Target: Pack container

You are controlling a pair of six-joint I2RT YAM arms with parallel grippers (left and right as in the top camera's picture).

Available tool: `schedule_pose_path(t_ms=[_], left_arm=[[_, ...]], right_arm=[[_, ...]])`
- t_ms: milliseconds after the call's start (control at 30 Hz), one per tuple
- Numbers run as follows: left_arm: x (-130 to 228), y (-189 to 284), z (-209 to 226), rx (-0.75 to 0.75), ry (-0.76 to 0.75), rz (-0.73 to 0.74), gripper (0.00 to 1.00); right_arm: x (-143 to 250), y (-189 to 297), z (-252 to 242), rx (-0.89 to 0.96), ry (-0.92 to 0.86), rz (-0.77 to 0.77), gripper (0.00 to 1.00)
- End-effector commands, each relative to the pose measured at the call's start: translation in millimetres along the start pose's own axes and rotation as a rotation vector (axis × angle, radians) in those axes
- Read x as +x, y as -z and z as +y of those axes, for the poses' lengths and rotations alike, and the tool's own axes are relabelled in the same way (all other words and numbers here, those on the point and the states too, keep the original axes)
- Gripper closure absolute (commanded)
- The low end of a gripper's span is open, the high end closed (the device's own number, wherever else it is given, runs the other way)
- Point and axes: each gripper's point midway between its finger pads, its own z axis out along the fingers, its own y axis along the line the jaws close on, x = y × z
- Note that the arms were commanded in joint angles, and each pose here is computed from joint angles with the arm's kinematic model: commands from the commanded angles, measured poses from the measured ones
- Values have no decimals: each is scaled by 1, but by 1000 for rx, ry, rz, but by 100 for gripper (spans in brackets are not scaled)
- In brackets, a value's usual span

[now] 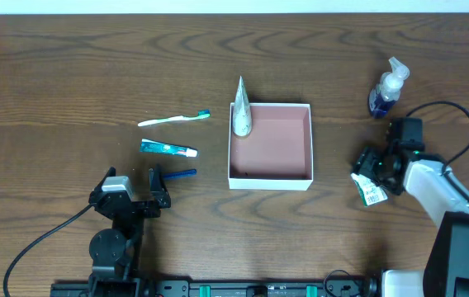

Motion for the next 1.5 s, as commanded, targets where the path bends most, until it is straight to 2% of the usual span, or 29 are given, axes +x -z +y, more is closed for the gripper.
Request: schedule_pose_path(t_ms=[0, 133, 333, 1000, 1467], left_arm=[[17, -1, 6, -24, -19, 49, 2], [17, -1, 6, -24, -19, 49, 2], [17, -1, 6, -24, -19, 49, 2], [17, -1, 6, -24, -19, 49, 2], [17, -1, 6, -24, -19, 49, 2]], right_arm=[[-1, 7, 1, -13, 11, 68, 19], [-5, 37, 4, 7, 127, 142, 12], [-11, 62, 8, 7, 251, 176, 10], [24, 48, 9, -1, 376, 265, 10], [40, 14, -1, -1, 379, 233, 11]])
